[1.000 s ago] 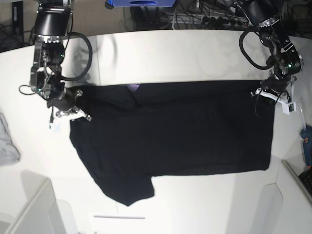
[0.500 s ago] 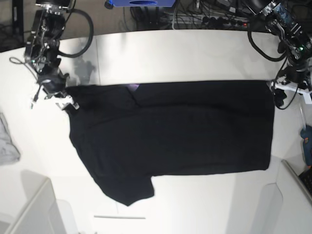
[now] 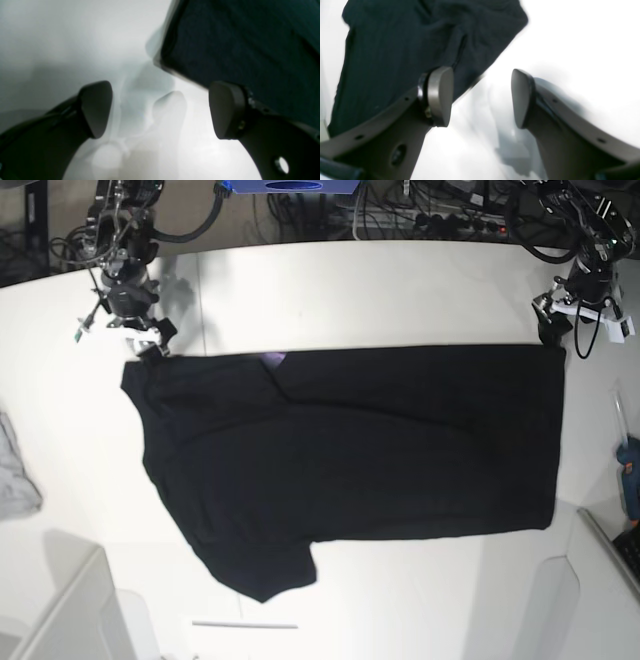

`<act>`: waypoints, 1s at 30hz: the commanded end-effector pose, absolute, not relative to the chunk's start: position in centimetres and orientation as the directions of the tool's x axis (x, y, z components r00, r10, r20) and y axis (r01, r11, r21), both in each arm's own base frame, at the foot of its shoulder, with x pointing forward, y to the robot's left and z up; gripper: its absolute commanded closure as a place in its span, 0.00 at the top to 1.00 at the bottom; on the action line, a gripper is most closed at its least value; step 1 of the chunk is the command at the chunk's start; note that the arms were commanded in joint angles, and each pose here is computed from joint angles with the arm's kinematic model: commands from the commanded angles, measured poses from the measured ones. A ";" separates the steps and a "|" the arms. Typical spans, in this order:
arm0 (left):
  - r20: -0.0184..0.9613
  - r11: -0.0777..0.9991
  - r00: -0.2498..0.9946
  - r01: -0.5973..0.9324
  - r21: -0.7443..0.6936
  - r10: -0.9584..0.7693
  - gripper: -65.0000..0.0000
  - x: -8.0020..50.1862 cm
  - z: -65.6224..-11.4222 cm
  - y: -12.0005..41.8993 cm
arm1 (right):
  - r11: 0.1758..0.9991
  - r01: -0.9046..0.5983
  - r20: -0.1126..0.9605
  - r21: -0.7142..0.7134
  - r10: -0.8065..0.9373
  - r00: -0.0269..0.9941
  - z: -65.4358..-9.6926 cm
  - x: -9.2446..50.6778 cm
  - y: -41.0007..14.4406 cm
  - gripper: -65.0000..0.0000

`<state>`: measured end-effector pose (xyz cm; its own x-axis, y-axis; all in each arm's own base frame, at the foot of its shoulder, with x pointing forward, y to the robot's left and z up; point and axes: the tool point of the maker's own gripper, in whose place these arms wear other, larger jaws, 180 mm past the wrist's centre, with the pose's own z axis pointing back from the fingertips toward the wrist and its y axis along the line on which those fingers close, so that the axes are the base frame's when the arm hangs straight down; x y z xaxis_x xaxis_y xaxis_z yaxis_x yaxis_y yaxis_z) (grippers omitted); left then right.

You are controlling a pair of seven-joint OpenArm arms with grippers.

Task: Fold the T-shirt properly
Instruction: 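Release the shoulders and reposition both grippers along the collar edge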

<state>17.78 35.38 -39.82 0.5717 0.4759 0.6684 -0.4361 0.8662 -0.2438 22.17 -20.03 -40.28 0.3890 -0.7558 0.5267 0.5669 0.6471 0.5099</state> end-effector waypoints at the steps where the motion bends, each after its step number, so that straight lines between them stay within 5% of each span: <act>1: 0.715 0.872 0.528 -0.423 -0.246 0.458 0.90 18.7 -38.5 36.1 | 0.652 0.556 0.549 0.515 -0.749 0.371 -39.9 23.0 -20.5 0.55; 17: 0.698 0.854 0.502 -0.391 -0.342 0.510 0.90 22.6 -40.9 34.2 | 0.611 0.607 0.492 0.507 -0.784 0.378 -43.8 25.5 -20.9 0.55; 23: 0.711 0.886 0.548 -0.390 -0.249 0.441 0.88 23.6 -41.1 34.7 | 0.603 0.617 0.480 0.506 -0.791 0.380 -44.5 26.2 -20.9 0.55; 25: 0.711 0.887 0.549 -0.390 -0.247 0.439 0.78 23.9 -41.2 34.5 | 0.602 0.616 0.480 0.508 -0.791 0.379 -44.5 26.3 -20.9 0.55; 30: 0.712 0.887 0.547 -0.389 -0.250 0.440 0.30 24.2 -41.2 34.3 | 0.602 0.615 0.484 0.509 -0.791 0.375 -44.4 26.4 -21.0 0.50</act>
<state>23.75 33.91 -41.82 0.5536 0.4532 0.6986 -0.3972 0.8811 -0.2567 27.18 -21.07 -43.66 0.3528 -0.7819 0.5140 0.5924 0.6119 0.5242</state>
